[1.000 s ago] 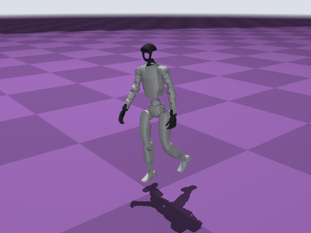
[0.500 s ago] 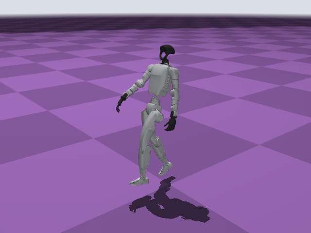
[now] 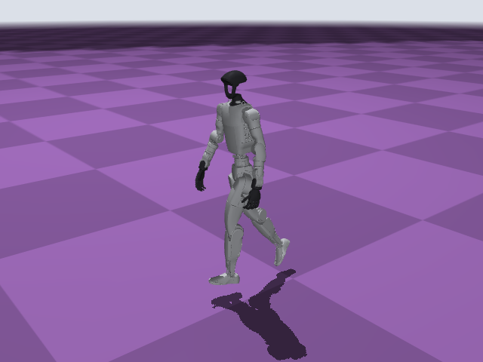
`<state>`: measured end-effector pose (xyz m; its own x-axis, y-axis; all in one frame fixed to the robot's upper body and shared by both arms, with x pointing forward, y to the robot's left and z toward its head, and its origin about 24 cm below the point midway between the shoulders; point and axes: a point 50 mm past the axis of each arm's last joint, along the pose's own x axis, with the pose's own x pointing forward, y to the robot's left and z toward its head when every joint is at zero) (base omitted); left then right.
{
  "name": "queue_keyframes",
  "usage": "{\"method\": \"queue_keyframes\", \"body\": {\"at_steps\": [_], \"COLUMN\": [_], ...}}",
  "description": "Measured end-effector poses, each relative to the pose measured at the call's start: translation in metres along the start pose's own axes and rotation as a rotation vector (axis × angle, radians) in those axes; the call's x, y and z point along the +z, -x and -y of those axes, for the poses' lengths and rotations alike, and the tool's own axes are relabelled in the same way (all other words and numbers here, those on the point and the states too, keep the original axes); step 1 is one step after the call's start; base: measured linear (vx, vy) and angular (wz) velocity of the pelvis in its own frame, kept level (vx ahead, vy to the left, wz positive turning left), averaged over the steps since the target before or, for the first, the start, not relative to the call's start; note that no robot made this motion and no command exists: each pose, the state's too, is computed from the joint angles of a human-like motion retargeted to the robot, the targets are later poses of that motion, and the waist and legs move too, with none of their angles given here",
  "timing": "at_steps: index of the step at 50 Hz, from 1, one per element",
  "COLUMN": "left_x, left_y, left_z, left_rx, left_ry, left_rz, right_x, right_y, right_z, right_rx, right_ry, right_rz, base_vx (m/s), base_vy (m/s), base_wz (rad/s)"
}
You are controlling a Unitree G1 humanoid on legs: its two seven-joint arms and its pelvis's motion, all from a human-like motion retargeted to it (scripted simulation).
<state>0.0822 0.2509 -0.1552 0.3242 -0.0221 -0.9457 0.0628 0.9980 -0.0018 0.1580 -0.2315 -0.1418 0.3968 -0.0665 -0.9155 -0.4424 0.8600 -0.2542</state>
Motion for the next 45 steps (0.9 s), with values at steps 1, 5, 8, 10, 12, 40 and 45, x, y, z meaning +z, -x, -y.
{"method": "queue_keyframes", "body": {"at_steps": [1,5,8,10,12,40,45], "left_x": [0.003,0.004,-0.003,-0.006,-0.003,-0.005,-0.016], "left_y": [0.000,0.001,0.001,0.001,0.001,0.002,0.003], "left_z": [-0.001,-0.004,-0.002,-0.003,-0.006,-0.011,-0.008], "left_rx": [-0.002,-0.005,-0.004,0.004,0.019,0.090,0.090], "left_ry": [-0.013,-0.082,-0.139,-0.174,-0.209,0.016,0.022], "left_rz": [0.010,0.011,-0.032,-0.064,-0.088,-0.036,-0.052], "right_x": [-0.001,-0.011,-0.026,-0.037,-0.045,-0.160,-0.157], "right_y": [0.000,0.003,0.005,0.007,0.008,0.053,0.054], "right_z": [-0.002,-0.009,-0.014,-0.018,-0.019,0.030,0.041], "right_rx": [0.006,0.015,0.005,0.000,-0.005,-0.355,-0.407], "right_ry": [-0.016,-0.065,-0.104,-0.131,-0.158,-0.786,-0.766], "right_rz": [0.011,0.033,0.020,0.002,-0.016,-0.335,-0.287], "base_vx": [0.63,0.55,0.49,0.52,0.51,0.47,0.47], "base_vy": [0.03,0.23,0.40,0.15,0.11,-0.07,-0.13], "base_wz": [0.45,0.38,0.59,0.89,1.20,0.97,0.20]}}
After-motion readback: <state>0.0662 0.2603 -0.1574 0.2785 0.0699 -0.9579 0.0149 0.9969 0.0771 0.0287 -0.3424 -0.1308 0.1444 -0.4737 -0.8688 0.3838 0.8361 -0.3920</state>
